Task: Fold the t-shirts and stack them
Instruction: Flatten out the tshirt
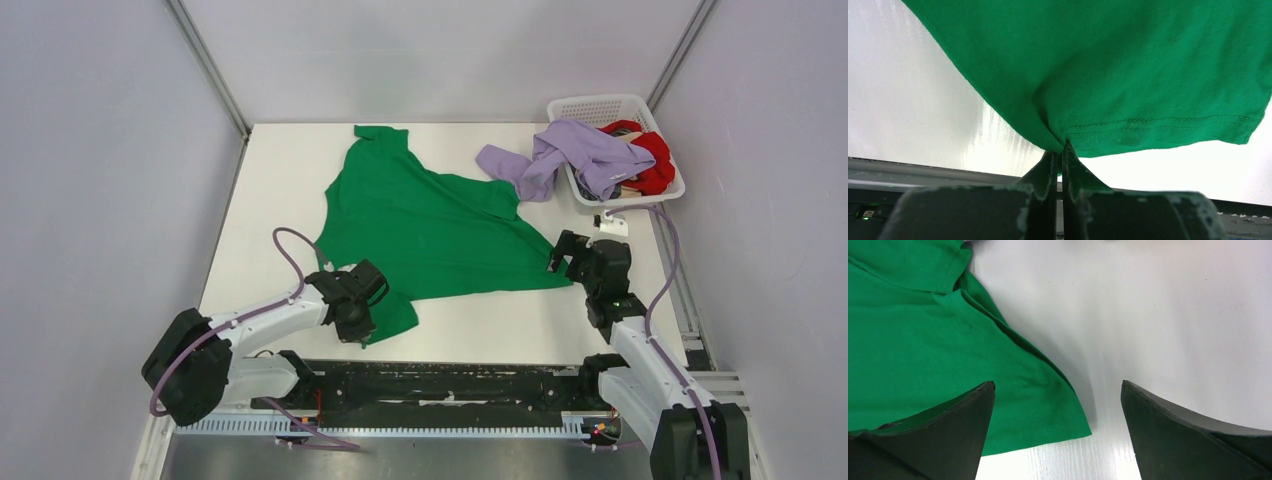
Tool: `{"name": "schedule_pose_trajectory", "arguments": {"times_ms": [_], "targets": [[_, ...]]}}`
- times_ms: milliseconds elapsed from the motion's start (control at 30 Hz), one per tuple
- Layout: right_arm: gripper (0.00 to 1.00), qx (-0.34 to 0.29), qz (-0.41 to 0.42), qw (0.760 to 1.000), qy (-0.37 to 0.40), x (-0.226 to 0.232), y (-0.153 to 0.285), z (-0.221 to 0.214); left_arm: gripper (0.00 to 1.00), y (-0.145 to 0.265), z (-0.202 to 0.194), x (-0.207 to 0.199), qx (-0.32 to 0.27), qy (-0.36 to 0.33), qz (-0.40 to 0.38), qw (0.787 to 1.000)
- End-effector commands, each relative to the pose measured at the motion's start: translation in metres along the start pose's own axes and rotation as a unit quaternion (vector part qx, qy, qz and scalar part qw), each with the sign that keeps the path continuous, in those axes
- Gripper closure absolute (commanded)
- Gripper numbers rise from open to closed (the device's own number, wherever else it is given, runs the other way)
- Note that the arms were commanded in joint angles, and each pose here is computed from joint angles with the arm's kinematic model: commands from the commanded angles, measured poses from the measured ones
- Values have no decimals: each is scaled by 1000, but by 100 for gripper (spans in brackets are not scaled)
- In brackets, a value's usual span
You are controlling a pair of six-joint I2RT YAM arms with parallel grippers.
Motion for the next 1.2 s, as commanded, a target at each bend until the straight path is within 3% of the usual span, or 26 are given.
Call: {"name": "schedule_pose_trajectory", "arguments": {"times_ms": [0,167,400,533,733,867,1167], "targets": [[2,-27,-16,1000,0,-5,2,8,98,-2,14,-17,-45,4,-40,998],[2,-41,-7,999,-4,-3,8,15,98,16,39,-18,-129,51,-45,989],[2,-6,19,1000,1,3,16,-7,98,29,60,-25,-188,26,-62,980],[2,22,14,1000,1,2,14,-23,98,37,75,-13,-235,38,6,971],[2,39,36,999,2,8,10,-30,98,44,71,-37,-207,22,-65,976],[2,52,27,998,6,6,6,-39,98,55,82,-19,-254,71,-31,964],[14,81,23,996,4,7,-6,-55,98,54,78,-10,-257,91,-63,960]]}}
Point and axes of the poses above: each gripper's point midway between its finger pads, its own y axis back along the fingers, its own x axis along the line the jaws close on, z = x × y, the point moved 4 cm from there along y, back along the fingers, and after that the axes turned 14 degrees about y, right-handed, at the moved point
